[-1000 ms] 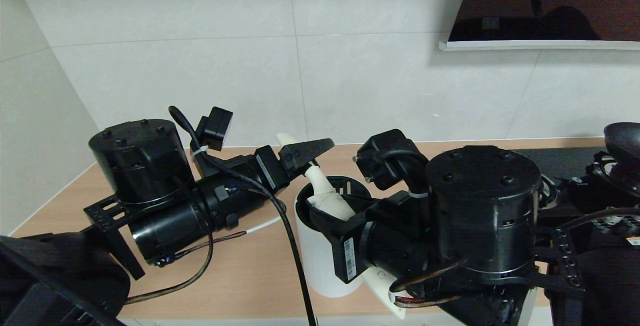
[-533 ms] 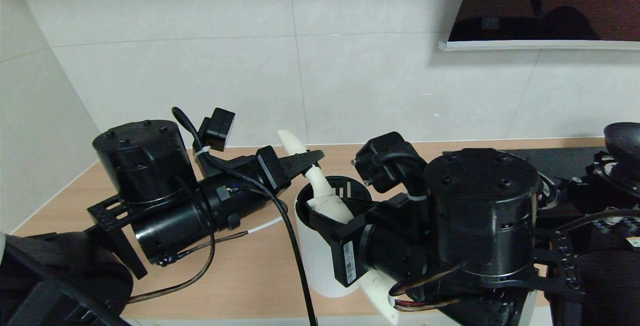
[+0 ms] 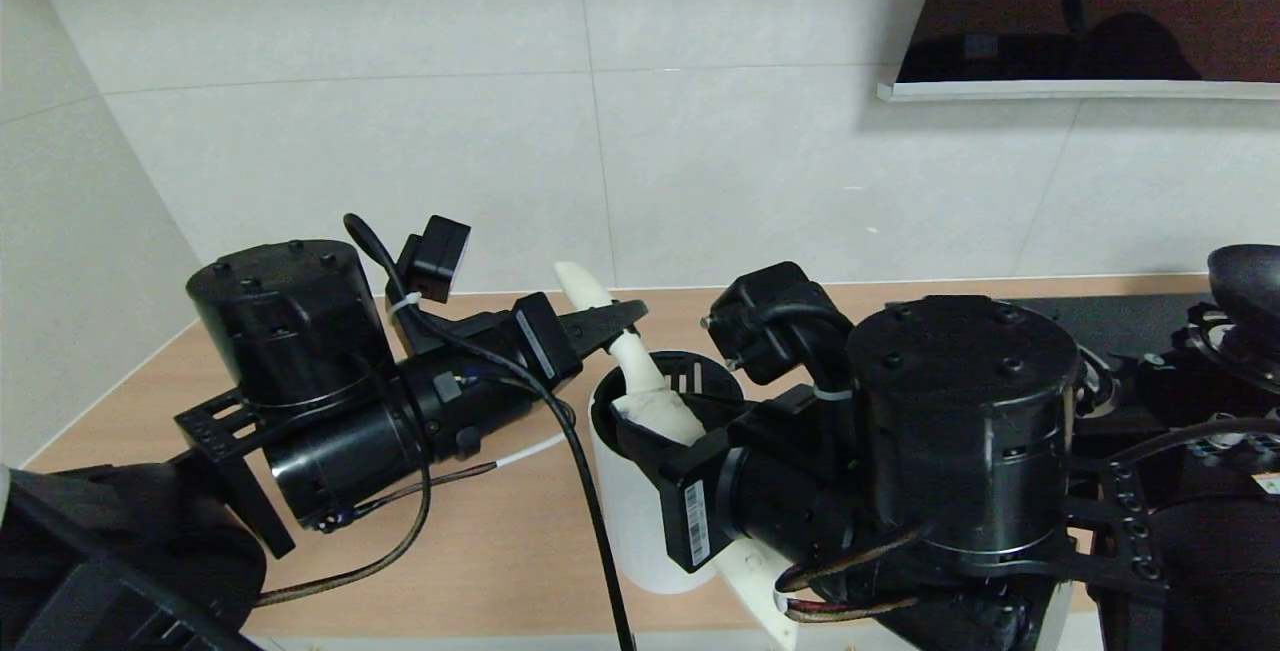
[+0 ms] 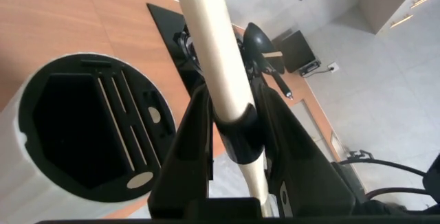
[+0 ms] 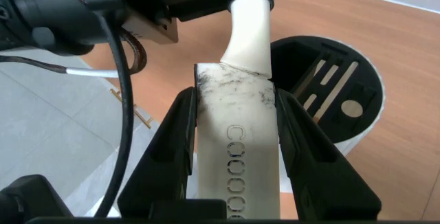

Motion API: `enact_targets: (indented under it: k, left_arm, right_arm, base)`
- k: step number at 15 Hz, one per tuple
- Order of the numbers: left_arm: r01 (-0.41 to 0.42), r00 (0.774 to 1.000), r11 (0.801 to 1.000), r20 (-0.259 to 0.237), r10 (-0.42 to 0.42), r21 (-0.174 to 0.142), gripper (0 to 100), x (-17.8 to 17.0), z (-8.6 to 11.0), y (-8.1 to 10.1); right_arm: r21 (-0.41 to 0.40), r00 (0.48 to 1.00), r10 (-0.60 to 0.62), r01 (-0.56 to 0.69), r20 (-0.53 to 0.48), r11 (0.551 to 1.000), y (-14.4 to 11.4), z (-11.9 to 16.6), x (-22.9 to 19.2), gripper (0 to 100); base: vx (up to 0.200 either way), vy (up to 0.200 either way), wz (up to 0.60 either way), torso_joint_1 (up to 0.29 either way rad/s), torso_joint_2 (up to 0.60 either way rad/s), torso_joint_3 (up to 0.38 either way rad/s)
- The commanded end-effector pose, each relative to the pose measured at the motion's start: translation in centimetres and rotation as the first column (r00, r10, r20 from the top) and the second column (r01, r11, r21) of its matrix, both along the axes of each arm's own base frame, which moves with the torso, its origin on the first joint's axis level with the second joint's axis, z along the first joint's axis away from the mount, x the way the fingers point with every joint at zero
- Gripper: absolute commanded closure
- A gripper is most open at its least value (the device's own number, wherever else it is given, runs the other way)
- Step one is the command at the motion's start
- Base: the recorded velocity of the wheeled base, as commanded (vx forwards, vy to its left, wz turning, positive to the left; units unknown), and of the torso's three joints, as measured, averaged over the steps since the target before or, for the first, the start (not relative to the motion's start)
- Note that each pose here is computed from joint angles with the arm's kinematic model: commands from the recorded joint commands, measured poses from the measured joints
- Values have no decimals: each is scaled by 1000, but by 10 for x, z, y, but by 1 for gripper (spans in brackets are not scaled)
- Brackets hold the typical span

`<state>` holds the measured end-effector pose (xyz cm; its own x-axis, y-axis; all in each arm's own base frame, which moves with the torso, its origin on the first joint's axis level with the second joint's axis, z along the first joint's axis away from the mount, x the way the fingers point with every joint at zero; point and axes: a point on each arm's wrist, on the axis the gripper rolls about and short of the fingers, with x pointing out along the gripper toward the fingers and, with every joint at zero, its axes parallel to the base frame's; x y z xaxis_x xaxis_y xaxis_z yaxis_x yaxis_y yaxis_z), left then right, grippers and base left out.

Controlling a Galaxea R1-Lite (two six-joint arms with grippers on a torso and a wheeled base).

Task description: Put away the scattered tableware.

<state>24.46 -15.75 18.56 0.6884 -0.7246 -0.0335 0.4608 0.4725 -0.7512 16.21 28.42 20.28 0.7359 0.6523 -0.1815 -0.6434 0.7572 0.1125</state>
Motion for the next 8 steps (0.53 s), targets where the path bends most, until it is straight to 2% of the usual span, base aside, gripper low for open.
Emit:
enact_targets:
  k: [1, 2, 3, 5, 8]
  left_arm:
    - [4, 1000, 1000, 3, -4, -2, 100, -1, 1, 0]
    - [5, 1000, 1000, 6, -5, -4, 100, -2, 2, 0]
    - [7, 1000, 1000, 8, -7, -6, 100, -3, 3, -1]
    - [5, 1000, 1000, 14, -5, -16, 100, -3, 6, -1]
    - [3, 999, 999, 49, -1, -38, 100, -7, 17, 1]
  right_arm:
    - [4, 1000, -4, 4, 1, 1000, 0, 1, 0, 100]
    - [3, 1000, -4, 4, 1, 1000, 0, 1, 0, 100]
    - [3, 1000, -6, 6, 1, 1000, 0, 1, 1, 0]
    - [3, 1000, -6, 6, 1, 1000, -1, 1, 0, 0]
    - [4, 1000, -6, 6, 1, 1000, -2, 1, 0, 0]
  base:
    - [0, 0, 0, 0, 0, 0]
    - [0, 0, 0, 0, 0, 0]
    - [0, 0, 0, 0, 0, 0]
    - [0, 0, 0, 0, 0, 0]
    - [0, 0, 0, 0, 0, 0]
